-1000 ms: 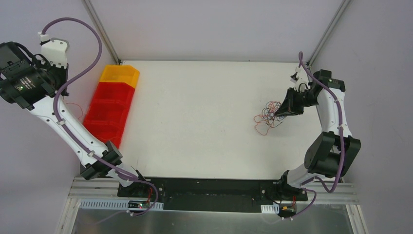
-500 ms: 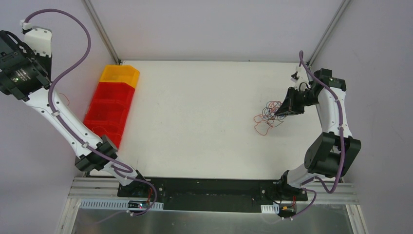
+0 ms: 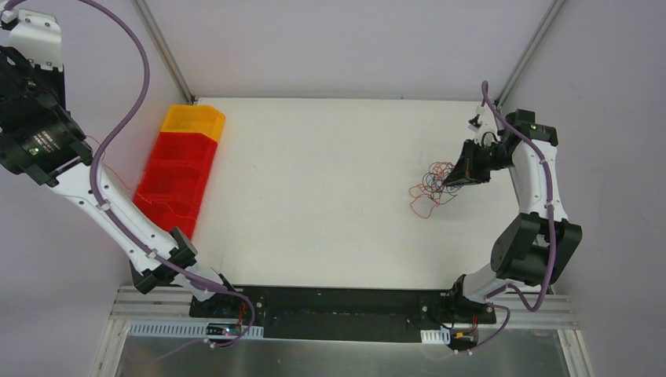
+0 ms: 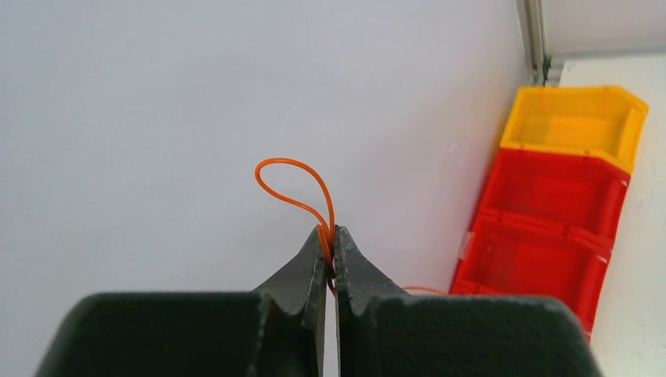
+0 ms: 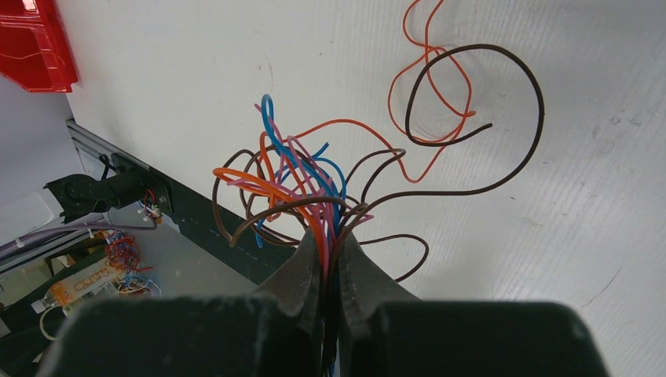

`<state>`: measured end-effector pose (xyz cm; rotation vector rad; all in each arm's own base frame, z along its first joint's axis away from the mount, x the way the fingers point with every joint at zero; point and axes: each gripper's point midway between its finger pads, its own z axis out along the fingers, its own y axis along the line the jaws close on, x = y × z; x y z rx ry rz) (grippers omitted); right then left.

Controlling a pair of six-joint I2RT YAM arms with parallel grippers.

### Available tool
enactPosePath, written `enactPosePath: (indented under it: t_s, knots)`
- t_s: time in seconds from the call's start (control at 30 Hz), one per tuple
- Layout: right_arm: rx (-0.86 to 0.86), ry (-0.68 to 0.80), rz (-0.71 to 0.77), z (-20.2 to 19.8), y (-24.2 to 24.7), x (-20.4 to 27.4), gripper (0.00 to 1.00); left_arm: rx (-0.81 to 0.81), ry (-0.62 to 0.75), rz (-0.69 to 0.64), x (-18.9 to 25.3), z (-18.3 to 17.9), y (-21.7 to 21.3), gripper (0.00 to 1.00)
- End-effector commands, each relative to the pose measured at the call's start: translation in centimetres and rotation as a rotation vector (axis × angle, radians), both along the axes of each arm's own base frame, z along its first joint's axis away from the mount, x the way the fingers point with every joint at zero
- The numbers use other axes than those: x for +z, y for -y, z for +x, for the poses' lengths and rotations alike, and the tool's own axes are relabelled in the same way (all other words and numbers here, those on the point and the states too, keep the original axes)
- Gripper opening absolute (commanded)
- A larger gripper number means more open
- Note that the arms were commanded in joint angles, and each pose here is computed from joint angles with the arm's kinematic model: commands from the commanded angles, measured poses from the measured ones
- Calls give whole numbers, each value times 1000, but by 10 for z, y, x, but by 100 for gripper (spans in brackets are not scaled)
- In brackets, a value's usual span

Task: Untangle the cables

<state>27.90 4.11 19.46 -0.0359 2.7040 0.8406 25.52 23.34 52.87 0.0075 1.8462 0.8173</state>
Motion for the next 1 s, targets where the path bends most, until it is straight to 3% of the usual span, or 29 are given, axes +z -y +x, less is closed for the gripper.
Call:
enactPosePath:
  t_s: [0.0, 0.43, 0.97]
  knots:
    - [14, 22, -9, 1, -1, 11, 0, 16, 201, 120, 64, -18, 15, 0]
    - [15, 19, -12, 2, -1, 11, 0, 22, 295, 215, 98, -22, 16, 0]
    - [29, 15, -24, -4, -2, 6, 0, 29, 74, 90, 6, -3, -9, 0]
